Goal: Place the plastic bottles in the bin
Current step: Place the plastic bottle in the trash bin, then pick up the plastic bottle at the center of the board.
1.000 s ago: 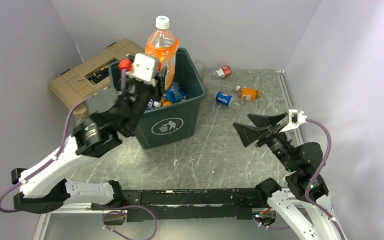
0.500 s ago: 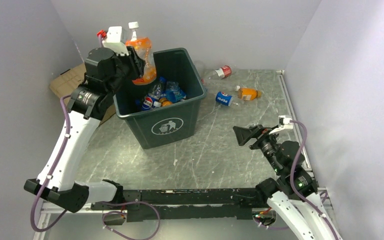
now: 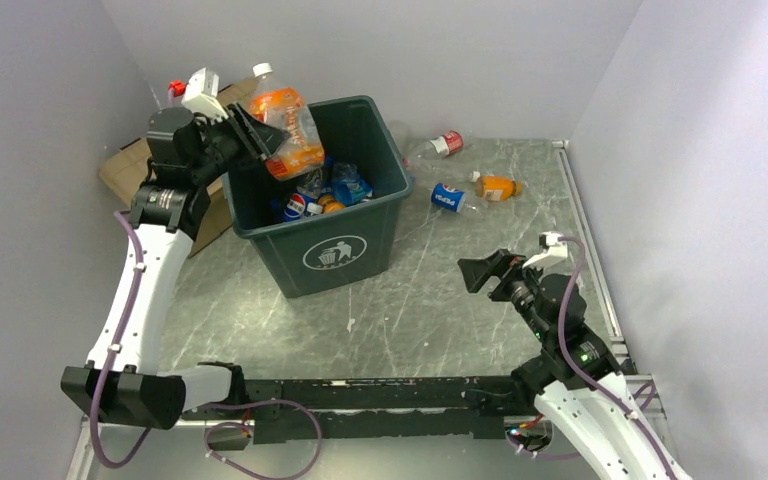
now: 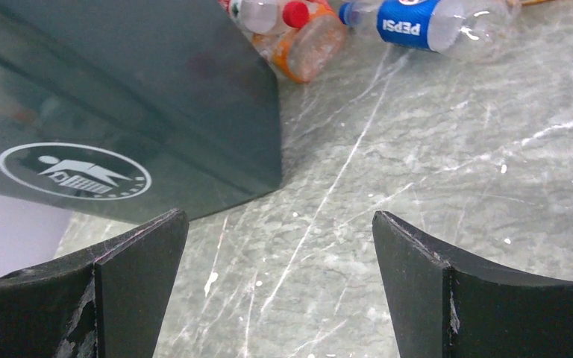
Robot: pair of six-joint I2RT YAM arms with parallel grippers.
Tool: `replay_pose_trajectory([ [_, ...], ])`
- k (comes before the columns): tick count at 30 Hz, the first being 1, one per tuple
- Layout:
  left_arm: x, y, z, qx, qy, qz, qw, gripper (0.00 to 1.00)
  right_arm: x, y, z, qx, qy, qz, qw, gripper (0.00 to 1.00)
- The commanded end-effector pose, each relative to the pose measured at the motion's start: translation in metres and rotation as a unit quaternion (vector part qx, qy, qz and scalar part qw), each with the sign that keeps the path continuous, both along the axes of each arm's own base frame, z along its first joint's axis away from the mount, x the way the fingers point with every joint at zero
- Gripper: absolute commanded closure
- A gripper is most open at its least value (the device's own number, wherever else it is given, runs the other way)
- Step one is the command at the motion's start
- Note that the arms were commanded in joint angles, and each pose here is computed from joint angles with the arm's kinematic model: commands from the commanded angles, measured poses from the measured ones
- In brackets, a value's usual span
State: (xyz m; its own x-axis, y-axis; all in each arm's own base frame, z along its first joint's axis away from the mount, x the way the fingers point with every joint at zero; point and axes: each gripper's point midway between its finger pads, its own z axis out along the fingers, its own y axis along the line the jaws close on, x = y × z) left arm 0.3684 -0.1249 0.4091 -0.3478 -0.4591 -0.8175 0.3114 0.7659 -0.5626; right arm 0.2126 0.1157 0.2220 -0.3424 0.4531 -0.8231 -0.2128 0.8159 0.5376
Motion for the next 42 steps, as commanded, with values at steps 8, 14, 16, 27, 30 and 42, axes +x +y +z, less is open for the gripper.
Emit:
replay_pose_trajectory([
  [8,-0.003,-0.006,0.022,-0.003,-0.030,-0.028,0.999,0.25,0.013,-0.006,-0.013,-0.021,0.022,-0.032,0.999,0.01],
  [14,-0.015,-0.004,0.038,0.001,-0.057,-0.020,0.998,0.19,0.014,-0.009,-0.006,-0.026,0.018,-0.038,0.999,0.01],
  [16,-0.028,-0.007,0.054,0.004,-0.081,-0.020,0.997,0.07,0.014,-0.010,-0.004,-0.029,0.016,-0.038,0.999,0.01],
  [27,-0.100,-0.024,0.095,-0.004,-0.143,-0.060,0.988,0.00,0.038,-0.030,0.005,-0.019,0.058,-0.141,0.988,0.02],
  [30,-0.110,-0.019,0.088,-0.002,-0.140,-0.053,0.989,0.01,0.049,-0.033,0.018,0.003,0.057,-0.173,0.983,0.02],
  [42,-0.136,0.017,0.052,0.049,-0.107,0.020,0.993,0.01,0.074,-0.031,0.027,0.067,0.038,-0.217,0.973,0.05],
])
